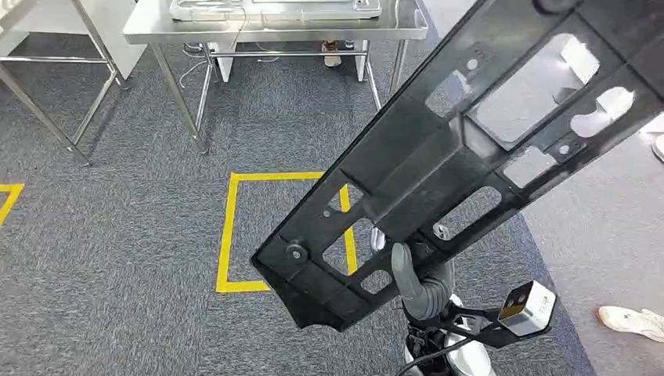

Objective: Take the parts from the cabinet and place them on the table.

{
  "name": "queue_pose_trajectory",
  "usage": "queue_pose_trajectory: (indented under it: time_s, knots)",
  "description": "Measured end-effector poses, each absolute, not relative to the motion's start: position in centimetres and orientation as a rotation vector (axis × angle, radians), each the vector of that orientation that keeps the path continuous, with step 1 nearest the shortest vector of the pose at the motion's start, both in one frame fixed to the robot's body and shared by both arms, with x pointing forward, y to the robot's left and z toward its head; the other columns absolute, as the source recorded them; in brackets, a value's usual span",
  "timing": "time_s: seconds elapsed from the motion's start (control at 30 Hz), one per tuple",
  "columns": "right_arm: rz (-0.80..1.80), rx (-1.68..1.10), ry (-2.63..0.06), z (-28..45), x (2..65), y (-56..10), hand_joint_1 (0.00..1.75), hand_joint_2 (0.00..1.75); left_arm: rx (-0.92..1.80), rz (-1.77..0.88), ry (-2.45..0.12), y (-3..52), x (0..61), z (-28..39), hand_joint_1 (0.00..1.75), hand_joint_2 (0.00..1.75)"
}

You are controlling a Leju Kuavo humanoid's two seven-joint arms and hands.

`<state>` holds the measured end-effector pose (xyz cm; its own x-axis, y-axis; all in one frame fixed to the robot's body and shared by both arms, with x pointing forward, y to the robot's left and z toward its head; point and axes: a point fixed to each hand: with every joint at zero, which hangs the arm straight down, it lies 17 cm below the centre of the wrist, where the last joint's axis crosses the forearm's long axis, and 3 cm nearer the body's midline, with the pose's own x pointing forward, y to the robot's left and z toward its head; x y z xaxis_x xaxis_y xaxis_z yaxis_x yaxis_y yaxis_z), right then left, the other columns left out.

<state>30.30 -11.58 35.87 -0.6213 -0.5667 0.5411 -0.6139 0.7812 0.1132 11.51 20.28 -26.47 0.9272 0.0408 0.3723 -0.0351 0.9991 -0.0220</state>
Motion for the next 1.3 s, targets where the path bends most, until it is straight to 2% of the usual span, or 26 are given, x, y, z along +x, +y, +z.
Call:
queue_pose_trajectory:
  time_s: [1.3]
  knots:
    - [0.105,0.86,-2.434,36.9,29.9,-12.0,1.75,1.75,-0.021,0.048,-0.383,20.3,11.5,-26.5,0.0,1.75]
